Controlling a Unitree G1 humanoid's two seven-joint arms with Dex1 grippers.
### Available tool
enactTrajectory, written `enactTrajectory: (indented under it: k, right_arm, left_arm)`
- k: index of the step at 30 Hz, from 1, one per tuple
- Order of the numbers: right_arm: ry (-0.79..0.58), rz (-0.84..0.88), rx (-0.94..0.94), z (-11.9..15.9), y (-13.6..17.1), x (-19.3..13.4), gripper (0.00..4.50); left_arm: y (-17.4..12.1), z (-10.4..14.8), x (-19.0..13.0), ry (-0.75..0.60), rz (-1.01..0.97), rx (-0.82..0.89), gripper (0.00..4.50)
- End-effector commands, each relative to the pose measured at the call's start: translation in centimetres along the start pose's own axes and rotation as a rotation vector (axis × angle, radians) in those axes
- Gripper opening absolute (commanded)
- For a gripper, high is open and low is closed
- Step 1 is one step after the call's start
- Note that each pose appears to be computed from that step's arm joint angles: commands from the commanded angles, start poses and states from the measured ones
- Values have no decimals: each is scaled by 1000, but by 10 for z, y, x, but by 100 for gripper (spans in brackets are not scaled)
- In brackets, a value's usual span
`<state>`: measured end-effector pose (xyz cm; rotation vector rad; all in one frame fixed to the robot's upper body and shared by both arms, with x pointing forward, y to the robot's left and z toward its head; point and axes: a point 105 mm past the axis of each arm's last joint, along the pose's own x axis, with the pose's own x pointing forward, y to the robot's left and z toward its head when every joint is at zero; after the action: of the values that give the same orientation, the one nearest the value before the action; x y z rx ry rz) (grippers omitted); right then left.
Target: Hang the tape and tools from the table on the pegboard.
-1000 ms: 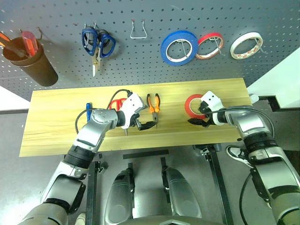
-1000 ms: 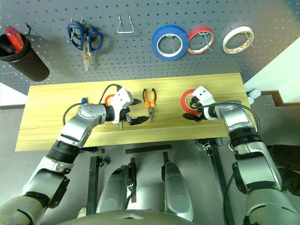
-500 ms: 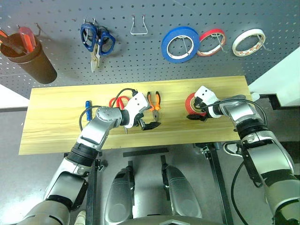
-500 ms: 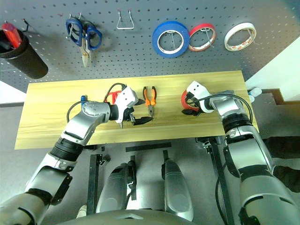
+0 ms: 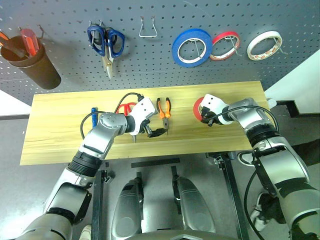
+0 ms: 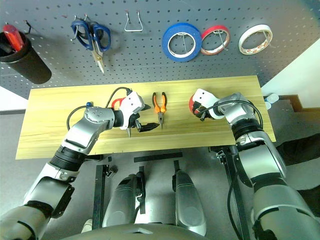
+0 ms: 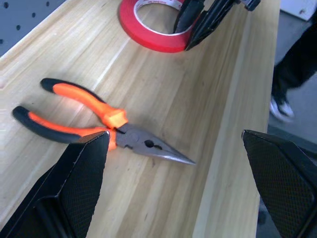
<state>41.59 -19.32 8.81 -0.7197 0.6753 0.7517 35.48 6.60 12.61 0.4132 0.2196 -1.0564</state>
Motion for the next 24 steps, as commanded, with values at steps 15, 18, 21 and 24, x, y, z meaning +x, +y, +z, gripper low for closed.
enactTrajectory:
  k: [15, 18, 21, 24]
  right_arm:
    - [-330, 122, 8, 27, 55, -95, 67]
    - [-424, 94, -8, 39, 61, -117, 67]
    - [-572, -43, -64, 58, 53, -142, 67]
    - [-654, -122, -65, 70, 46, -158, 67]
  left_arm:
    - [-7, 31, -62, -346, -44, 45, 450]
    - [-8, 36, -75, -414, -64, 51, 450]
    - [-1, 45, -86, -464, -41, 77, 450]
    - [7, 55, -92, -505, -20, 86, 450]
